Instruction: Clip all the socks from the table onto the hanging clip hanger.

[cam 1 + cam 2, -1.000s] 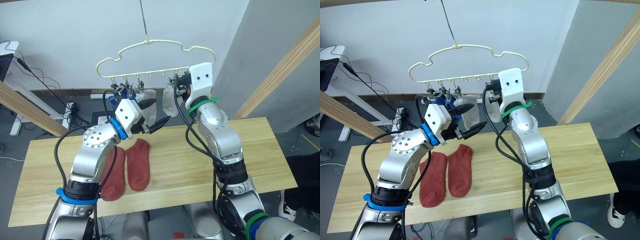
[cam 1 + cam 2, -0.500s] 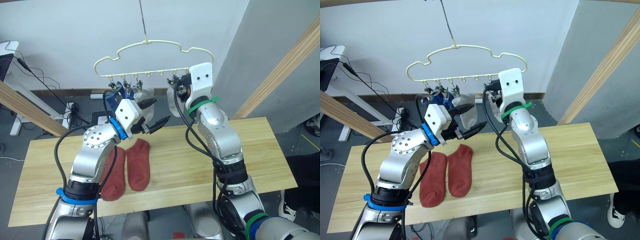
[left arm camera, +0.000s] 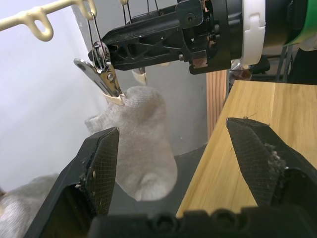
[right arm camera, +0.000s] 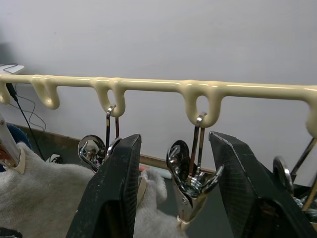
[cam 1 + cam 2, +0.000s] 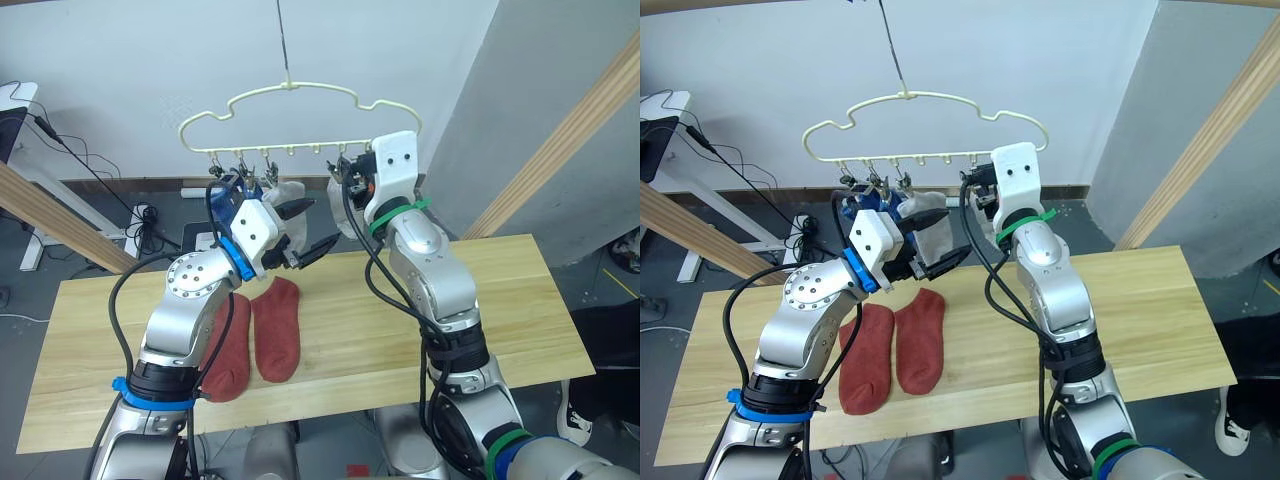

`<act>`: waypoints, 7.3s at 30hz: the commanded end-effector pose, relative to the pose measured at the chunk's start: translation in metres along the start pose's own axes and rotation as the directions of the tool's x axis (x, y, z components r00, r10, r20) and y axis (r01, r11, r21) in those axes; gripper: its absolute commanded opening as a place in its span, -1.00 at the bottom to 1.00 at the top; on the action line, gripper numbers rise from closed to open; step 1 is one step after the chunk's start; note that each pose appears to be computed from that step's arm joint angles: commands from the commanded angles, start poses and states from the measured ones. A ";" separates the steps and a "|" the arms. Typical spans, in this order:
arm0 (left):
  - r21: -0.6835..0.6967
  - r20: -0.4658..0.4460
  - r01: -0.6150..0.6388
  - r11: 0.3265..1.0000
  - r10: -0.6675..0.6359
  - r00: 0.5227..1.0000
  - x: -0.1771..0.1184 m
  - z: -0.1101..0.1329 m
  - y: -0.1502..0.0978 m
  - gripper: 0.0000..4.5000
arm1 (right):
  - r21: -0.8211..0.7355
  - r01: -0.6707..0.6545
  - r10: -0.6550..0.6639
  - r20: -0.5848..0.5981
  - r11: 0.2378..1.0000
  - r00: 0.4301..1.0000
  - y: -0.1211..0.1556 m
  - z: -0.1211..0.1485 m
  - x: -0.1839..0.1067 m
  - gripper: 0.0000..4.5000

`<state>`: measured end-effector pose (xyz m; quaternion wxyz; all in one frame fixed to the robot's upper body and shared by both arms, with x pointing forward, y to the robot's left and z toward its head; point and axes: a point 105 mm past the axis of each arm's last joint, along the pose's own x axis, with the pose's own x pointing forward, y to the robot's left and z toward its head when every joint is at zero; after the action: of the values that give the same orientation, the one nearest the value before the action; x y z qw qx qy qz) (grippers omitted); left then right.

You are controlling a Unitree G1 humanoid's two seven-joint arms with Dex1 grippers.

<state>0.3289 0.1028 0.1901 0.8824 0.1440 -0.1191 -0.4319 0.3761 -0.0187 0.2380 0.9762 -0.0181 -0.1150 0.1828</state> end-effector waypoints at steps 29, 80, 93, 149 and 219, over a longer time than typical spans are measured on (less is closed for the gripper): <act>0.011 0.068 -0.004 1.000 0.003 0.998 0.001 0.017 0.001 0.70 | 0.032 -0.012 0.010 0.056 0.999 0.998 0.011 0.017 -0.005 0.00; 0.010 0.052 -0.001 1.000 0.000 0.999 -0.003 0.013 -0.003 0.70 | 0.023 -0.060 0.057 0.114 0.998 0.992 0.021 0.024 0.003 -0.92; -0.201 -0.296 -0.510 0.837 0.444 0.846 -0.074 -0.096 -0.006 1.00 | -0.013 -0.060 0.061 0.099 0.998 0.993 0.011 0.022 -0.001 -0.92; -0.003 0.083 -0.113 0.994 0.113 0.990 0.074 -0.027 -0.031 -1.00 | -0.030 -0.048 0.050 0.077 0.998 0.996 0.002 0.024 -0.002 -0.92; 0.013 0.153 -0.210 0.978 0.206 0.967 0.064 -0.022 -0.012 0.75 | -0.141 -0.172 0.179 0.044 0.975 0.983 -0.008 0.033 -0.078 0.31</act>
<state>0.3734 0.0507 0.1598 0.9183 0.1172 -0.1840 -0.3303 0.3085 -0.0487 0.2368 0.9515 -0.0891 -0.1091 0.2734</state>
